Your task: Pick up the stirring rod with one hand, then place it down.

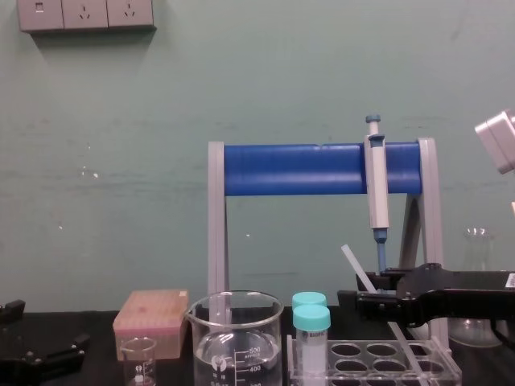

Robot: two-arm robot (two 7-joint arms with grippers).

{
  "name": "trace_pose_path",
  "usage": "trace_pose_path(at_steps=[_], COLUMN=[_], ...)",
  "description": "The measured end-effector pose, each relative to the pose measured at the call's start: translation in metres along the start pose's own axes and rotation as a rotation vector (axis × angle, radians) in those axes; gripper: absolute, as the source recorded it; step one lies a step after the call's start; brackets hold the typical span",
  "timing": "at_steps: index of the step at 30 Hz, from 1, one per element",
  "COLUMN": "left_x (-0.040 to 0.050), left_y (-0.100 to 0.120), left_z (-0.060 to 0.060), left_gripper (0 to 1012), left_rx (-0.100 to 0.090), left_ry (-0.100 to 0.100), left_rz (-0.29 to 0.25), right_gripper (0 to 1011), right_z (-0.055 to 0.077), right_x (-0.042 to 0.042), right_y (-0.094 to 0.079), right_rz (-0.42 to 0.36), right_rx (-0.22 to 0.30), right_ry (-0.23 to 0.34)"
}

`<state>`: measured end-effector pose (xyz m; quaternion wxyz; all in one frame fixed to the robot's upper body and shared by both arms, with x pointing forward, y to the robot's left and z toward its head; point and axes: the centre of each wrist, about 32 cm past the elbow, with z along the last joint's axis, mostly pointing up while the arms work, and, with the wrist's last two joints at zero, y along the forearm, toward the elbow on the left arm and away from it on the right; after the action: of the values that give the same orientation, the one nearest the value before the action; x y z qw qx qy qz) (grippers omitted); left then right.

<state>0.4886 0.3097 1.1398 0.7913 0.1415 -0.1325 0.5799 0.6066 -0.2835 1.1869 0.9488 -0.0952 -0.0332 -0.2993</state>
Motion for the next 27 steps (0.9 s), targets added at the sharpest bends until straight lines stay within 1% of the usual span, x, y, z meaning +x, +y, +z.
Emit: trace_pose_path(at_steps=[1, 3, 4, 6, 7, 9, 10, 12, 16, 18, 25, 27], left_x=[0.0, 0.0, 0.0, 0.0, 0.0, 0.0, 0.0, 0.0, 0.0, 0.0, 0.0, 0.0], left_y=[0.0, 0.0, 0.0, 0.0, 0.0, 0.0, 0.0, 0.0, 0.0, 0.0, 0.0, 0.0], left_z=[0.0, 0.0, 0.0, 0.0, 0.0, 0.0, 0.0, 0.0, 0.0, 0.0, 0.0, 0.0], left_gripper=[1000, 1000, 1000, 1000, 1000, 1000, 1000, 1000, 1000, 1000, 1000, 1000], left_rx=[0.0, 0.0, 0.0, 0.0, 0.0, 0.0, 0.0, 0.0, 0.0, 0.0, 0.0, 0.0], left_ry=[0.0, 0.0, 0.0, 0.0, 0.0, 0.0, 0.0, 0.0, 0.0, 0.0, 0.0, 0.0], left_rz=[0.0, 0.0, 0.0, 0.0, 0.0, 0.0, 0.0, 0.0, 0.0, 0.0, 0.0, 0.0], right_gripper=[552, 510, 450, 408, 347, 307, 251, 208, 86, 72, 72, 72], right_z=[0.0, 0.0, 0.0, 0.0, 0.0, 0.0, 0.0, 0.0, 0.0, 0.0, 0.0, 0.0012], right_x=[0.0, 0.0, 0.0, 0.0, 0.0, 0.0, 0.0, 0.0, 0.0, 0.0, 0.0, -0.0005], right_y=[0.0, 0.0, 0.0, 0.0, 0.0, 0.0, 0.0, 0.0, 0.0, 0.0, 0.0, -0.0001], right_rz=[0.0, 0.0, 0.0, 0.0, 0.0, 0.0, 0.0, 0.0, 0.0, 0.001, 0.001, -0.004], right_rx=[0.0, 0.0, 0.0, 0.0, 0.0, 0.0, 0.0, 0.0, 0.0, 0.0, 0.0, 0.007], right_ry=[0.0, 0.0, 0.0, 0.0, 0.0, 0.0, 0.0, 0.0, 0.0, 0.0, 0.0, -0.006])
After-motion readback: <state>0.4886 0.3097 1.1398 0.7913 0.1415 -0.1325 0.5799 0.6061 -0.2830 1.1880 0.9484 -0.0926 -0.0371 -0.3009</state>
